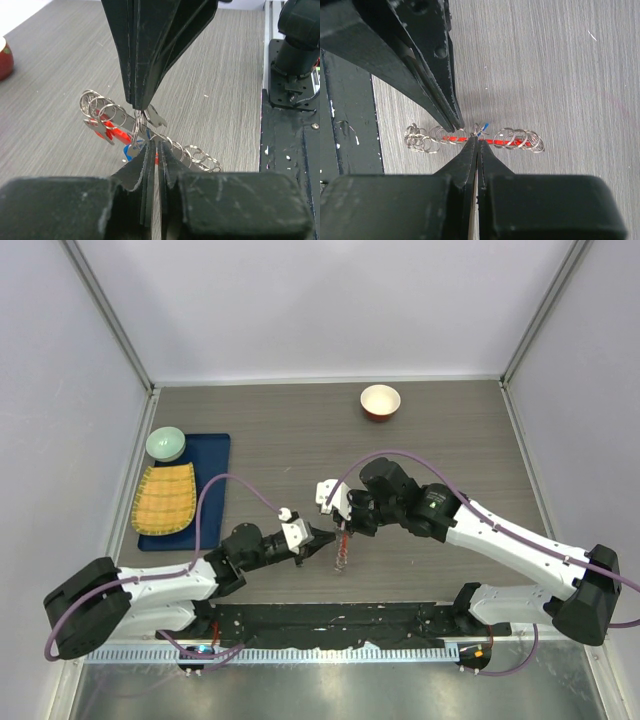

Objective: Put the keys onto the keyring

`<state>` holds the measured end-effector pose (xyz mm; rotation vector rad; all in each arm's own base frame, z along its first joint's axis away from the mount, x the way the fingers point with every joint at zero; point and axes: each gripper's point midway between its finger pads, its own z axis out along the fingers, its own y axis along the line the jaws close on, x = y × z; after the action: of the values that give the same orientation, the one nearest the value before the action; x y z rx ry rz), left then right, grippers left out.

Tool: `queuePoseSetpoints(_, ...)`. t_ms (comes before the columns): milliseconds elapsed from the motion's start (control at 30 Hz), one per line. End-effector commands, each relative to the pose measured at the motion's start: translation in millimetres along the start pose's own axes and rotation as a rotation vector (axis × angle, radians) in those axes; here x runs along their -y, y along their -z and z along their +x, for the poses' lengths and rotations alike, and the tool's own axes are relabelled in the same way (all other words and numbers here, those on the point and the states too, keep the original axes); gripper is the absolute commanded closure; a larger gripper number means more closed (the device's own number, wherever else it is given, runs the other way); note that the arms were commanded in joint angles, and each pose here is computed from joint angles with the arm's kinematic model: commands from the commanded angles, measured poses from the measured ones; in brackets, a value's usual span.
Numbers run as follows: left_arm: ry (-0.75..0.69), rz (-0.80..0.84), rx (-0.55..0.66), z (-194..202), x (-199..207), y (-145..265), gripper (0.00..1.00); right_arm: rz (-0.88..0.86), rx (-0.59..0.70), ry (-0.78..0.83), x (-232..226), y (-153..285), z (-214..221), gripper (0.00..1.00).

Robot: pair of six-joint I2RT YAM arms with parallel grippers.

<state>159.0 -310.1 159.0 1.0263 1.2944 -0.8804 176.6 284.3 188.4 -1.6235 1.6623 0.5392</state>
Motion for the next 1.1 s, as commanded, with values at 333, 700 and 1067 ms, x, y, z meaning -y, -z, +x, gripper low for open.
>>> queuePoseSetpoints(333, 0.034, -0.039, 0.032, -13, -11, -19, 0.81, 0.015, 0.094, 0.009, 1, 6, -21, 0.99)
queuePoseSetpoints(700, 0.036, -0.040, 0.077, -22, -12, -22, 0.75, 0.009, 0.107, 0.010, -1, 7, -23, 0.99)
queuePoseSetpoints(1067, 0.055, -0.021, 0.101, -26, -8, -25, 0.96, 0.010, 0.115, 0.006, -2, 8, -25, 0.99)
